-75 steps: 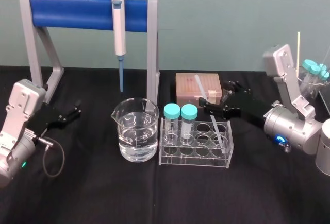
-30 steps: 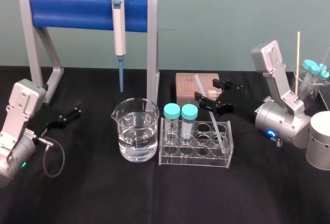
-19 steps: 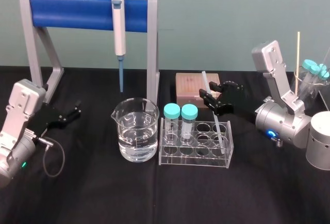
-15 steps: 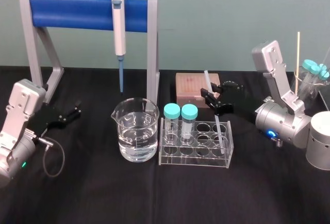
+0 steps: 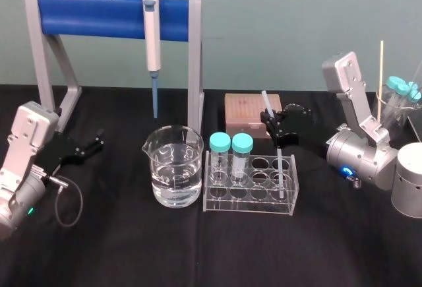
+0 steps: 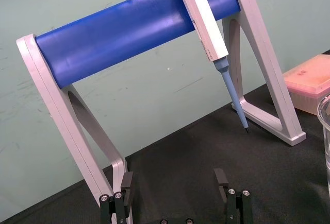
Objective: Pick up the stirring rod with one hand, then place it down.
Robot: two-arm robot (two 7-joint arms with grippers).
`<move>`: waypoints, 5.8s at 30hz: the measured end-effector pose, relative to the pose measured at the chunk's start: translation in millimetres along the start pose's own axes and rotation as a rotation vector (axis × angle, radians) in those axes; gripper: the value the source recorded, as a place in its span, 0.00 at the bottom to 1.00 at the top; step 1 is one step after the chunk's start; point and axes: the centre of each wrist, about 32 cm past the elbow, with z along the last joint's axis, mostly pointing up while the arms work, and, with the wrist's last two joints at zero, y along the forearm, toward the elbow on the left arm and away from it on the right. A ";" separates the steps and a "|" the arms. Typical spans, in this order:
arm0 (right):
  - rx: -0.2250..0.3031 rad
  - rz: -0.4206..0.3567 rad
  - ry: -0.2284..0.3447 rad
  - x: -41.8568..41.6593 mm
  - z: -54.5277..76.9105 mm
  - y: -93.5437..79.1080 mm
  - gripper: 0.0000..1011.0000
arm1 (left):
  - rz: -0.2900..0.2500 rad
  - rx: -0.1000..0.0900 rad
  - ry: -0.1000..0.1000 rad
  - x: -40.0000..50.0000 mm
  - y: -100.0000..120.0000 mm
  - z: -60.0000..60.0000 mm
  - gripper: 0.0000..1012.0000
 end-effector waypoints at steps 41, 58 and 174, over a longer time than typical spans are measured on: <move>0.378 -0.029 -0.029 -13.3 21.9 -29.0 0.07 | 0.000 0.000 0.000 0.0 0.0 0.0 0.99; 0.483 -0.085 -0.045 -9.5 41.0 -44.4 0.07 | 0.000 0.000 0.000 0.0 0.0 0.0 0.99; 0.368 -0.037 -0.019 -18.5 -4.7 -31.9 0.07 | 0.000 0.000 0.000 0.0 0.0 0.0 0.99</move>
